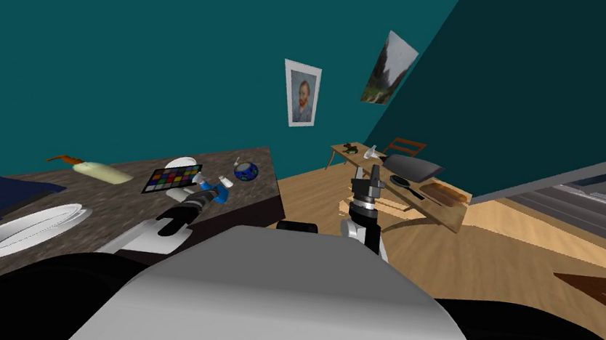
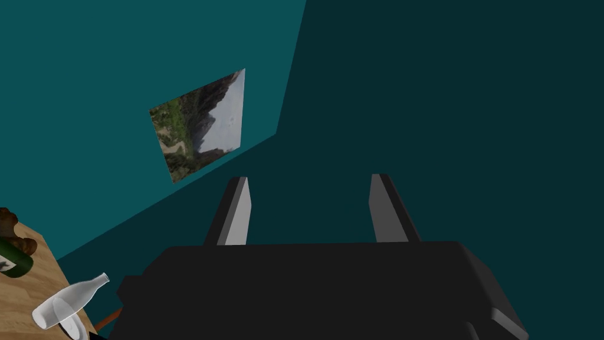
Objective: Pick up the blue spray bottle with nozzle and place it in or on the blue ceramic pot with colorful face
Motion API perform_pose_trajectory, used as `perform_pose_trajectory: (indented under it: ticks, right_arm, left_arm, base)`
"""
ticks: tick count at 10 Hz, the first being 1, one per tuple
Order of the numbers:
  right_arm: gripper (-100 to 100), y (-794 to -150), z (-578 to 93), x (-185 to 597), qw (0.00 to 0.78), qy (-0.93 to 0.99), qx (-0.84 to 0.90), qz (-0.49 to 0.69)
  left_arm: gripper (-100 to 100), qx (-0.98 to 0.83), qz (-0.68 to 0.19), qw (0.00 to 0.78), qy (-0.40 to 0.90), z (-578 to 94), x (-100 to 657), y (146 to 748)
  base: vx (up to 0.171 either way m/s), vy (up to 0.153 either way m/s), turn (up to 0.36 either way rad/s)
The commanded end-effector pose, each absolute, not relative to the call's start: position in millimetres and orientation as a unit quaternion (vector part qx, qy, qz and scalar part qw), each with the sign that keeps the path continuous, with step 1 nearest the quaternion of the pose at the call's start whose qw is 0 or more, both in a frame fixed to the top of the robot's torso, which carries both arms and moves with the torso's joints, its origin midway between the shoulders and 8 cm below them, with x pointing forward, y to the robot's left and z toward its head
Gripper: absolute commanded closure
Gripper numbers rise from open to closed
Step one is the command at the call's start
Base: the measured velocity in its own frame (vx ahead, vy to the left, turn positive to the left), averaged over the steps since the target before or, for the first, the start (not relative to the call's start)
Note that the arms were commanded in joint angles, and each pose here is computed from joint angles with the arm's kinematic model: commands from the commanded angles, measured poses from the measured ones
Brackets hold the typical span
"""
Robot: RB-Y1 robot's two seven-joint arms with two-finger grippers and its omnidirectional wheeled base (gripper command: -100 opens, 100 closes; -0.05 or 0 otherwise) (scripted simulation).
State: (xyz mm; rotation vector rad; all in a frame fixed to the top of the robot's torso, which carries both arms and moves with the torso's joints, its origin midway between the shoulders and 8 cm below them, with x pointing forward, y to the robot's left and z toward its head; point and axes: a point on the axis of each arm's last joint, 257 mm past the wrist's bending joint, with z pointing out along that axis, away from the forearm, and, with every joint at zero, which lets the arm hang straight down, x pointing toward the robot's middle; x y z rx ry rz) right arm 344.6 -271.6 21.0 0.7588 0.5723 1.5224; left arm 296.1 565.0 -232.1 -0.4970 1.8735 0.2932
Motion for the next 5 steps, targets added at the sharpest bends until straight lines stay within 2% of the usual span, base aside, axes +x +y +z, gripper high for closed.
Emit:
perform_pose_trajectory:
  ticks: [1,4,5]
  right_arm:
    - [0,-271.6,21.0,344.6,0.624,0.249,0.330,0.663]
    - [0,-271.6,21.0,344.6,0.624,0.249,0.330,0.663]
    - [0,-271.5,21.0,344.6,0.624,0.249,0.330,0.663]
  left_arm:
    - [100,-0.201,0.117,0.558,0.796,-230.0,297.6,550.6]
    - [100,-0.196,0.114,0.559,0.797,-230.2,297.4,543.6]
    - [0,-0.196,0.114,0.559,0.797,-230.0,297.4,542.9]
  base:
    - [0.040,0.021,0.129]
    - [0.021,0.010,0.074]
    - [0.000,0.000,0.000]
